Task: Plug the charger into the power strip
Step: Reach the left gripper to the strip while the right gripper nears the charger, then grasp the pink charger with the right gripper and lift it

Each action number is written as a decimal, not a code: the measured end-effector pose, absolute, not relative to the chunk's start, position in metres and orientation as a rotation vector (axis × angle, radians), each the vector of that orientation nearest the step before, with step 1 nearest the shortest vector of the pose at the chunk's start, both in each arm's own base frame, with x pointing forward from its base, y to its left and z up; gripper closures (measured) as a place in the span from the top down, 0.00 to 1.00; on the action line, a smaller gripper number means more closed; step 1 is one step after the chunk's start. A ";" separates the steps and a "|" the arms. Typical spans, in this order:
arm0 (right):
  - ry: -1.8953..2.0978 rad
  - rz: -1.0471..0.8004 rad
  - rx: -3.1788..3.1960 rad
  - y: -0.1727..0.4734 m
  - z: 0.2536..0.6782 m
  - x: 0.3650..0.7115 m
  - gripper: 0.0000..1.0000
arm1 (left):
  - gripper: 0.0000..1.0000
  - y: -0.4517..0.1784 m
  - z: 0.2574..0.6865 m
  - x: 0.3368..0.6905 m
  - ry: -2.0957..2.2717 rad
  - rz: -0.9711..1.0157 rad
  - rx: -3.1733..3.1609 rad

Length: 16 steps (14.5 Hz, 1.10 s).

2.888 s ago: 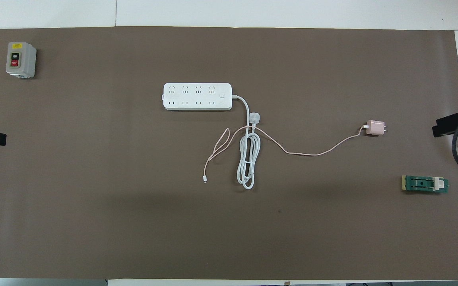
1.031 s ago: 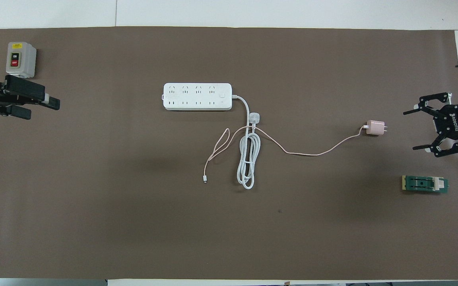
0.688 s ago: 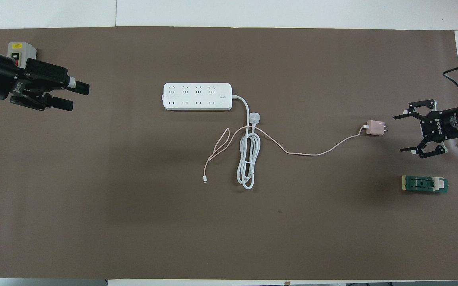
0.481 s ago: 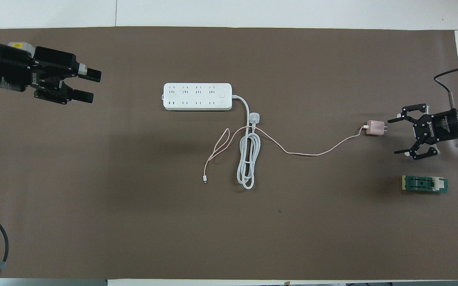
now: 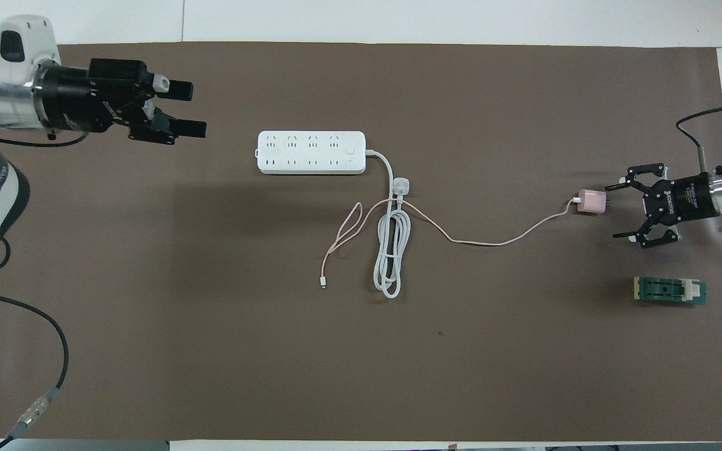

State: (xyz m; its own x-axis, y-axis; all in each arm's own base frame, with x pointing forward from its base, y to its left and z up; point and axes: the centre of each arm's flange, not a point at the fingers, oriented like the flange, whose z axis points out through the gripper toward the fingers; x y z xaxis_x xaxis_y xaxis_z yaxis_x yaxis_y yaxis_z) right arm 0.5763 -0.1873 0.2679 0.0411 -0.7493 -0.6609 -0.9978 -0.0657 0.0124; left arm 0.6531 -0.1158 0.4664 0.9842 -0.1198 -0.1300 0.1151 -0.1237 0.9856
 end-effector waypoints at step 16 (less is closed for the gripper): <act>1.697 0.666 -1.859 -0.175 0.239 0.577 0.85 | 1.00 -0.174 0.346 0.543 0.029 -0.019 1.490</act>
State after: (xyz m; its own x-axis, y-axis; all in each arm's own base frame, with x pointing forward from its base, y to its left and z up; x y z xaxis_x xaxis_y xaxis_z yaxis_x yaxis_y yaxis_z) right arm 0.5775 -0.1755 0.2388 0.0890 -0.7338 -0.6735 -0.9960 -0.0695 -0.0560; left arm 0.5433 -0.1743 0.3462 0.9995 0.0057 -0.0313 0.0307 0.0808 0.9963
